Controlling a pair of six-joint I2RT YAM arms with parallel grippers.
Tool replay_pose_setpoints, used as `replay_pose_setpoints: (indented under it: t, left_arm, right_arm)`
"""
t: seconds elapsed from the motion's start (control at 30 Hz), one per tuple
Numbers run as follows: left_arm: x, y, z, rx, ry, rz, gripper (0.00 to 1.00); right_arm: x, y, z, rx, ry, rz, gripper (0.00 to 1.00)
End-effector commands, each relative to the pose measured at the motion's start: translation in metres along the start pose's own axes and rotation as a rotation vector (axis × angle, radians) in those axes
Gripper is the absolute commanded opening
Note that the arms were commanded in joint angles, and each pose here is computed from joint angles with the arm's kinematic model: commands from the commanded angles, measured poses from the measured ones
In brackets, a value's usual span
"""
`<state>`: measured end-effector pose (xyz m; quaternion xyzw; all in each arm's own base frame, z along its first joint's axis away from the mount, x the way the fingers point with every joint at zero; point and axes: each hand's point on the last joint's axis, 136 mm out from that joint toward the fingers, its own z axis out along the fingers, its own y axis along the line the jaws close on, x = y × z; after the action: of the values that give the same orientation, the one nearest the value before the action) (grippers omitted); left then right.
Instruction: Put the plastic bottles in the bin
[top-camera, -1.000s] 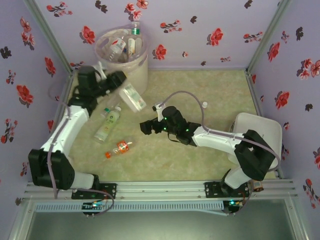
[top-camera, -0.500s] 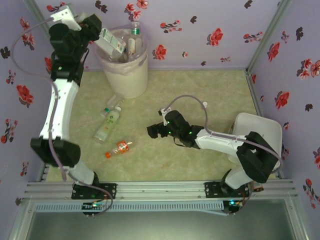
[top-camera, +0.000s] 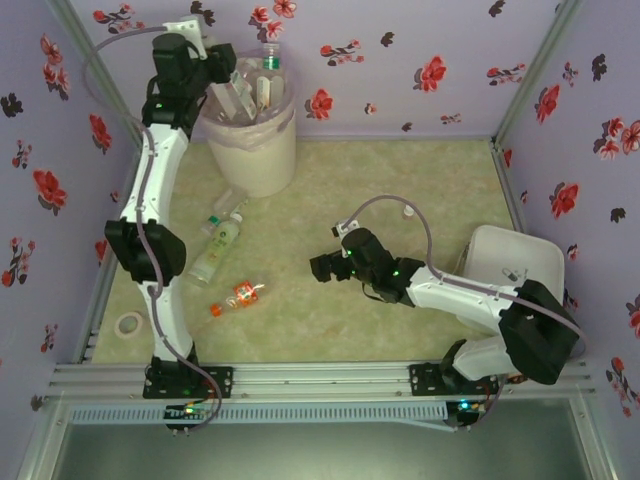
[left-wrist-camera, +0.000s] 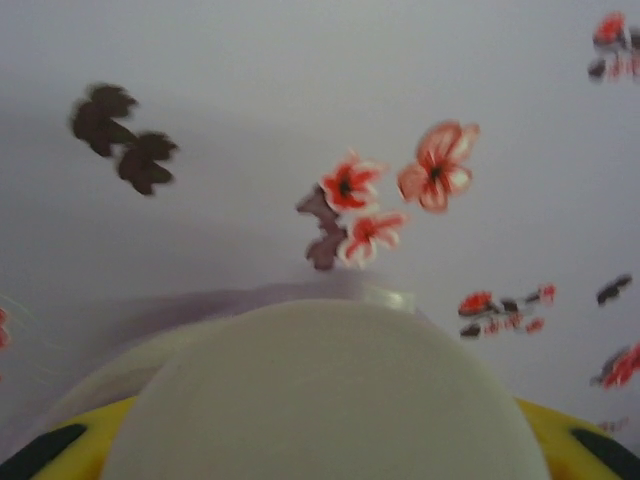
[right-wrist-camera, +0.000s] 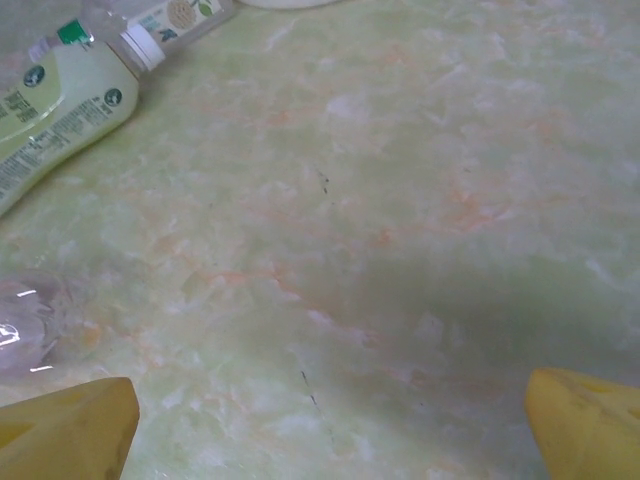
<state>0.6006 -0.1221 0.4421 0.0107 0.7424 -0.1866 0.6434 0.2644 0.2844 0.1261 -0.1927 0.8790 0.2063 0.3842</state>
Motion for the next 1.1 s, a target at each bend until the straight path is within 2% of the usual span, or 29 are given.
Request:
replay_pose_setpoints:
  t: [0.0,0.13,0.17,0.23,0.3,0.37,0.43,0.5,0.67,0.8,0.93,1.07]
  left_arm:
    - [0.048,-0.008,0.008,-0.021,0.182,0.118,0.2]
    - [0.088,0.001,0.018,-0.054,0.297,0.121,0.23]
    - [0.095,0.0,0.02,-0.052,0.32,0.131,0.26]
    - [0.105,-0.005,0.022,-0.037,0.353,0.138,0.37]
    - [0.109,-0.012,0.022,-0.015,0.362,0.119,0.59]
    - [0.103,-0.017,0.018,-0.008,0.355,0.101,0.77]
    - [0.088,-0.023,0.011,-0.001,0.316,0.082,0.87]
    - [0.061,-0.032,-0.002,0.016,0.25,0.069,0.93]
    - [0.003,-0.051,-0.043,0.048,0.135,0.063,0.95]
    - [-0.015,-0.051,-0.077,0.036,0.123,0.09,0.96]
    - [0.006,-0.039,-0.109,-0.012,0.217,0.119,0.98]
    - [0.058,-0.016,-0.151,-0.077,0.332,0.117,0.98]
  right_arm:
    - [0.002,-0.007,0.002,0.041,0.015,-0.036,0.99]
    - [0.002,-0.008,0.002,0.054,0.025,-0.051,0.99]
    - [0.003,-0.009,0.002,0.056,0.028,-0.056,0.99]
    - [0.004,-0.01,0.001,0.061,0.035,-0.06,0.99]
    - [0.006,-0.011,0.003,0.069,0.041,-0.061,0.99]
    - [0.006,-0.011,0.004,0.067,0.046,-0.06,0.99]
    - [0.006,-0.01,0.006,0.066,0.049,-0.055,0.99]
    - [0.006,-0.009,0.008,0.06,0.051,-0.052,0.99]
    - [0.006,-0.007,0.013,0.063,0.061,-0.061,0.99]
    - [0.001,-0.006,0.017,0.066,0.05,-0.045,0.99]
    - [-0.005,-0.006,0.019,0.078,0.043,-0.019,0.99]
    - [-0.01,-0.015,0.017,0.13,0.023,0.035,0.99]
